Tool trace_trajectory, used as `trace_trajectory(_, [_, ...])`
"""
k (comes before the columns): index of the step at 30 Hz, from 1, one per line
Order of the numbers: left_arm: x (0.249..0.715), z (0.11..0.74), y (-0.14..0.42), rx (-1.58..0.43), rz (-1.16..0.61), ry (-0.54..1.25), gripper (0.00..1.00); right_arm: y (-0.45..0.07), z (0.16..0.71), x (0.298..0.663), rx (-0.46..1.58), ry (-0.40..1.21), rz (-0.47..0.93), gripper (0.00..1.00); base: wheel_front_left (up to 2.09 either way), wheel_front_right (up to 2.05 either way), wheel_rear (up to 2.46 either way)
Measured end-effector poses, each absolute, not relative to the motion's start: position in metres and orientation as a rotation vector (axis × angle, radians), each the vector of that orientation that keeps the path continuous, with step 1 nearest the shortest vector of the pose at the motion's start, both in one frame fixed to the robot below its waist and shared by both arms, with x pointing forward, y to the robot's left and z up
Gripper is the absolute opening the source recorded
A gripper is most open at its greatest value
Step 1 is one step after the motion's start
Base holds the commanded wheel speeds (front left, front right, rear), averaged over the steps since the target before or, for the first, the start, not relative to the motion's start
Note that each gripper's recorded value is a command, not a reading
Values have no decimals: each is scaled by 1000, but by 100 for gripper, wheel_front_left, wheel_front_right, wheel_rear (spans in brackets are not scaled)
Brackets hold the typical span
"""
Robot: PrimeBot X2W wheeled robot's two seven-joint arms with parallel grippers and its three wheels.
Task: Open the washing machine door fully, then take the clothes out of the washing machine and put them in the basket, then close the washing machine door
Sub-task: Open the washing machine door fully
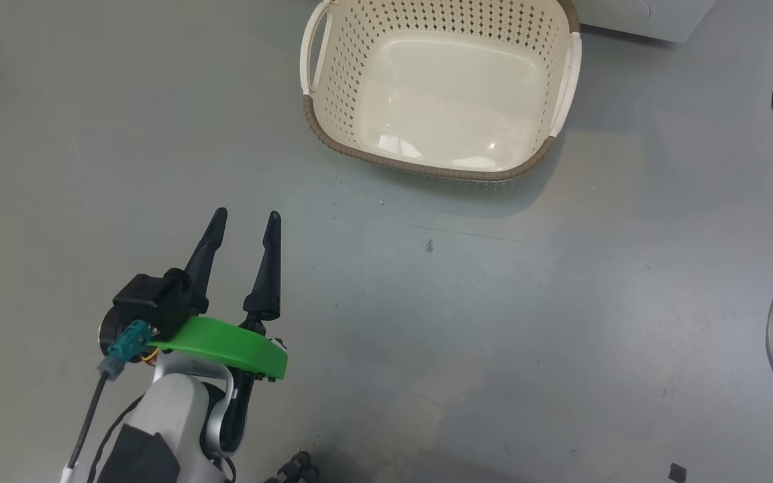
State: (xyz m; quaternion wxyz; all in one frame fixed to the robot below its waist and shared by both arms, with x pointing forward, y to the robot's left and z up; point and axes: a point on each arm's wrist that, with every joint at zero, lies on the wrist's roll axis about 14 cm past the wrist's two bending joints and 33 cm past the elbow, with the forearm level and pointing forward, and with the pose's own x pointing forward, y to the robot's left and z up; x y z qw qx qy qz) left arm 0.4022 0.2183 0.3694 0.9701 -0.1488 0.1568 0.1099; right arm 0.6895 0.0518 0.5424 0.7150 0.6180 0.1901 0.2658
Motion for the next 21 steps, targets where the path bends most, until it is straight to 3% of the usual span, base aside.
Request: trace_trajectory(21, [400, 365, 215, -292, 212, 333, 100, 72, 544, 691, 1395, 610, 702, 0, 0, 0, 0])
